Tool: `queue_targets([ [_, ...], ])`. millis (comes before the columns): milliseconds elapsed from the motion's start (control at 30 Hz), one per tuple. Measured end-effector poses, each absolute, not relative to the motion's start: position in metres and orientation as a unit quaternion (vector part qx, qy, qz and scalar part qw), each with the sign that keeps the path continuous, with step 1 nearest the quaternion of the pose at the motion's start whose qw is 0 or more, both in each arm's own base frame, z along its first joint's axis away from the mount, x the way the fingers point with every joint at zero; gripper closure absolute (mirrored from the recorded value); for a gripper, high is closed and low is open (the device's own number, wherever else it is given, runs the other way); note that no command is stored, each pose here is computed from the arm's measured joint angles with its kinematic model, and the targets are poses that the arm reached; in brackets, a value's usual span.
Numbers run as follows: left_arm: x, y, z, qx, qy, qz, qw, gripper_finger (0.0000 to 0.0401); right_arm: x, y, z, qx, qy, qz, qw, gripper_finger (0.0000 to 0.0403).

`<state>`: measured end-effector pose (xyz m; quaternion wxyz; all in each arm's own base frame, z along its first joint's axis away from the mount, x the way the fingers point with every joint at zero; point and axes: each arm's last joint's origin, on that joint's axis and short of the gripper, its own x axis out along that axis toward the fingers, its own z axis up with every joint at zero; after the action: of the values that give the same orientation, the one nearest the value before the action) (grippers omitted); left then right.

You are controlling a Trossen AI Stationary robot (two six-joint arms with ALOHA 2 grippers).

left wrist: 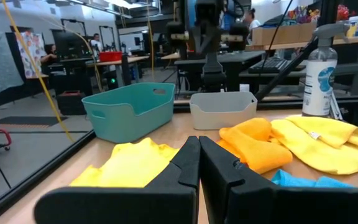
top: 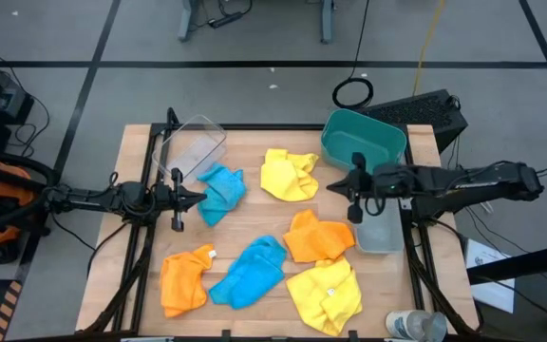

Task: Sort microfiber towel by color & place in baskets
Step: Put the top yellow towel into the green bin

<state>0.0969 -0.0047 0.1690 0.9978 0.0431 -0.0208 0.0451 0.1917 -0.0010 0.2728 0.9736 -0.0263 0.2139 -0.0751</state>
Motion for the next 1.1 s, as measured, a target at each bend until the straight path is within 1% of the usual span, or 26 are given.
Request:
queue_targets([
  [333, 0.097, -0.005, 0.168, 0.040, -0.018, 0.047, 0.998, 0.0393, 0.202, -0.001, 0.235, -0.023, 0.168, -0.076, 0.983, 0.0403],
  [800, 0.097, -0.005, 0.169, 0.039, -0.018, 0.047, 0.998, 0.0393, 0.210, 0.000, 0.216, 0.011, 0.203, -0.083, 0.976, 0.0403],
  [867, 0.097, -0.005, 0.171, 0.043, -0.030, 0.048, 0.997, 0.0393, 0.212, 0.000, 0.213, 0.012, 0.210, -0.083, 0.974, 0.0403],
  [900, 0.097, -0.005, 0.175, 0.052, -0.052, 0.047, 0.996, 0.0393, 0.213, 0.000, 0.212, 0.014, 0.211, -0.083, 0.974, 0.0403],
  [967, 0.095, -0.005, 0.186, 0.077, -0.099, 0.047, 0.991, 0.0393, 0.214, 0.001, 0.211, 0.018, 0.213, -0.082, 0.973, 0.0403],
  [1100, 0.088, -0.004, 0.212, 0.108, -0.155, 0.058, 0.980, 0.0393, 0.218, 0.004, 0.210, 0.019, 0.203, -0.076, 0.976, 0.0403],
])
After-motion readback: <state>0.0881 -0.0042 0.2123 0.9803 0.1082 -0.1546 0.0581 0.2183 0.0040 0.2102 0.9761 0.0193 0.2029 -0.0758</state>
